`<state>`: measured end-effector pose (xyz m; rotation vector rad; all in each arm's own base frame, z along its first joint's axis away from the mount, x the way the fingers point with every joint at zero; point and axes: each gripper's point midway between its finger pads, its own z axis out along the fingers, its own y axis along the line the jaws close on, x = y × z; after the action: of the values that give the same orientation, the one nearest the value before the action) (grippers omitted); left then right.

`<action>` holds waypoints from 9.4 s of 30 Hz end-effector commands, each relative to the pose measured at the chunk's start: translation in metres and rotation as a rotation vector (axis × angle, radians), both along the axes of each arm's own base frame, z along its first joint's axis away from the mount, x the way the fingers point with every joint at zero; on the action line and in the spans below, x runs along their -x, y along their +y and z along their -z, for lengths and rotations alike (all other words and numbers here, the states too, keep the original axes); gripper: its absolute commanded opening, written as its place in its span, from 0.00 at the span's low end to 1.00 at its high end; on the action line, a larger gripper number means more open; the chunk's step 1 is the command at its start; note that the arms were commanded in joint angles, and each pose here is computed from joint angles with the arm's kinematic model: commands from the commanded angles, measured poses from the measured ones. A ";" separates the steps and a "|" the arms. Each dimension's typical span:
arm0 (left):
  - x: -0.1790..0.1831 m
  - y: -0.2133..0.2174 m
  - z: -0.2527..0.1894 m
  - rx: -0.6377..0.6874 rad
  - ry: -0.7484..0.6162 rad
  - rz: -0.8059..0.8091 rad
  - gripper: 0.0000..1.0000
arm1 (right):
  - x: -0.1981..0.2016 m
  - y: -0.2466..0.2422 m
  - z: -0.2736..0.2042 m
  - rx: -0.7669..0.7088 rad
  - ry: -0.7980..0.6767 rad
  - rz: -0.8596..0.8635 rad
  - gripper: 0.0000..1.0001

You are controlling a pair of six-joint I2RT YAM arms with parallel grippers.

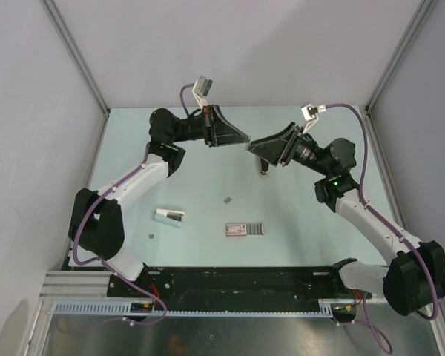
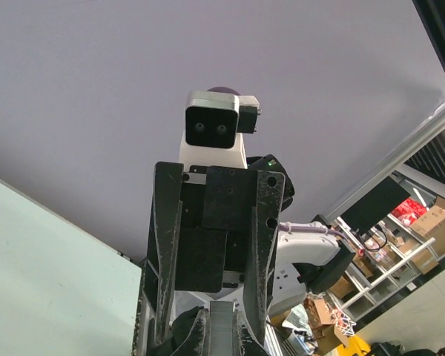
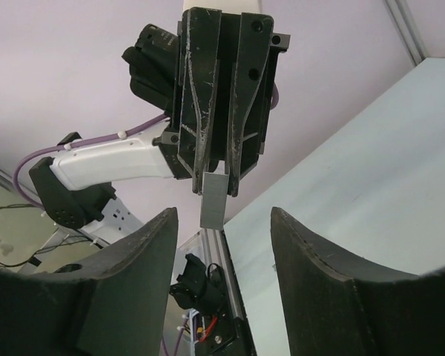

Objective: Unload the staples from the stapler

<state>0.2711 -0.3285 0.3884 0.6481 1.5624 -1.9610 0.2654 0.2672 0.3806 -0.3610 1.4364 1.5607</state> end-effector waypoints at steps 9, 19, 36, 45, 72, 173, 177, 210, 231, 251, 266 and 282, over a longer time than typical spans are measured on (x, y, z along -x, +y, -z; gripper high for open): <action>0.016 0.001 -0.017 0.041 -0.105 0.000 0.08 | 0.000 0.008 -0.012 -0.031 -0.042 0.022 0.47; 0.018 0.002 -0.014 0.037 -0.124 0.002 0.08 | -0.001 0.007 -0.009 -0.006 -0.038 0.063 0.31; 0.019 0.006 -0.006 -0.011 -0.205 -0.002 0.24 | -0.002 0.003 0.008 0.069 0.021 0.128 0.08; -0.035 0.023 0.024 -0.290 -0.183 -0.268 0.73 | 0.006 0.003 0.064 0.266 0.140 0.149 0.06; -0.064 0.146 0.206 -1.089 -0.390 -0.599 1.00 | 0.088 -0.005 0.299 1.078 0.615 0.596 0.00; -0.031 0.139 0.202 -0.988 -0.338 -0.509 1.00 | 0.103 0.003 0.295 1.140 0.632 0.557 0.01; -0.031 0.139 0.203 -0.990 -0.338 -0.508 0.99 | 0.113 0.004 0.310 1.163 0.660 0.507 0.00; -0.029 0.139 0.206 -0.997 -0.340 -0.488 0.99 | 0.099 0.006 0.351 1.201 0.722 0.402 0.00; -0.022 0.137 0.205 -0.977 -0.340 -0.468 0.99 | 0.088 0.002 0.342 1.179 0.687 0.444 0.00; -0.017 0.133 0.205 -0.963 -0.344 -0.446 0.99 | 0.087 0.012 0.334 1.131 0.677 0.427 0.00; -0.023 0.099 0.262 -1.129 -0.428 -0.288 1.00 | 0.031 -0.038 0.230 0.834 0.594 0.587 0.46; -0.053 0.030 0.320 -1.290 -0.560 -0.249 0.82 | 0.020 -0.100 0.220 0.857 0.606 0.745 0.50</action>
<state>0.2990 -0.2856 0.0604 1.2172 2.2912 -0.3839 0.2448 0.1759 0.1575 0.2017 2.3463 0.4242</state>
